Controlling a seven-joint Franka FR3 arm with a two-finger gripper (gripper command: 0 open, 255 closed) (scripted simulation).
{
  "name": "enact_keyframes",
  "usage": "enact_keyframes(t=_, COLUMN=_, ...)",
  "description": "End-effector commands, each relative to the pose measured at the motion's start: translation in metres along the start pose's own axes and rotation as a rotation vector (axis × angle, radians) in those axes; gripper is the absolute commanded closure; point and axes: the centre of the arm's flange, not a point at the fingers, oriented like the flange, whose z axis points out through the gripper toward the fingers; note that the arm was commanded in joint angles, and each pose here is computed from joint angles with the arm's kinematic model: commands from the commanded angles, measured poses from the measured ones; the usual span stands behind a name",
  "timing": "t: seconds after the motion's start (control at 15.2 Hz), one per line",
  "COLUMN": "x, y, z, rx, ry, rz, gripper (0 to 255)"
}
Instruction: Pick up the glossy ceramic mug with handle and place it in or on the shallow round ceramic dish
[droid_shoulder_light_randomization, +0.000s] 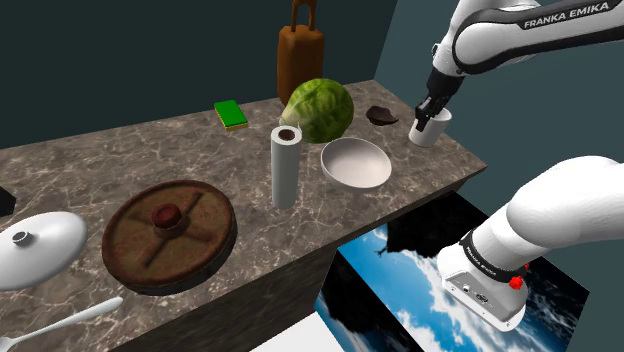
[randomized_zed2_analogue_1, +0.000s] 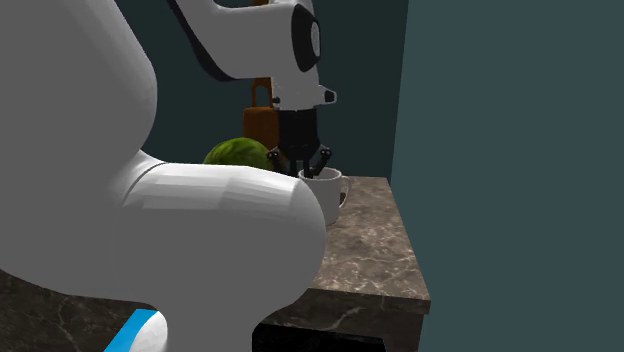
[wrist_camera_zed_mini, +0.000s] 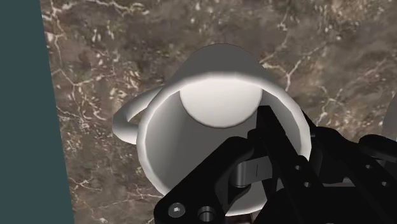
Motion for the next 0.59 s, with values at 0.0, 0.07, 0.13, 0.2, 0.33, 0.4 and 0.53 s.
enact_keyframes(t=0.0, x=-0.001, y=0.001, z=-0.011, rx=0.0, ry=0.0, rz=0.0, gripper=255)
enact_keyframes(t=0.07, x=-0.001, y=0.001, z=-0.016, rx=0.0, ry=0.0, rz=0.0, gripper=255)
enact_keyframes(t=0.13, x=-0.001, y=0.001, z=-0.022, rx=0.0, ry=0.0, rz=0.0, gripper=255)
enact_keyframes(t=0.2, x=-0.001, y=0.002, z=-0.027, rx=0.0, ry=0.0, rz=0.0, gripper=255)
enact_keyframes(t=0.33, x=-0.001, y=0.002, z=-0.038, rx=0.0, ry=0.0, rz=0.0, gripper=255)
enact_keyframes(t=0.4, x=-0.001, y=0.002, z=-0.043, rx=0.0, ry=0.0, rz=0.0, gripper=255)
enact_keyframes(t=0.53, x=-0.001, y=0.003, z=-0.053, rx=0.0, ry=0.0, rz=0.0, gripper=255)
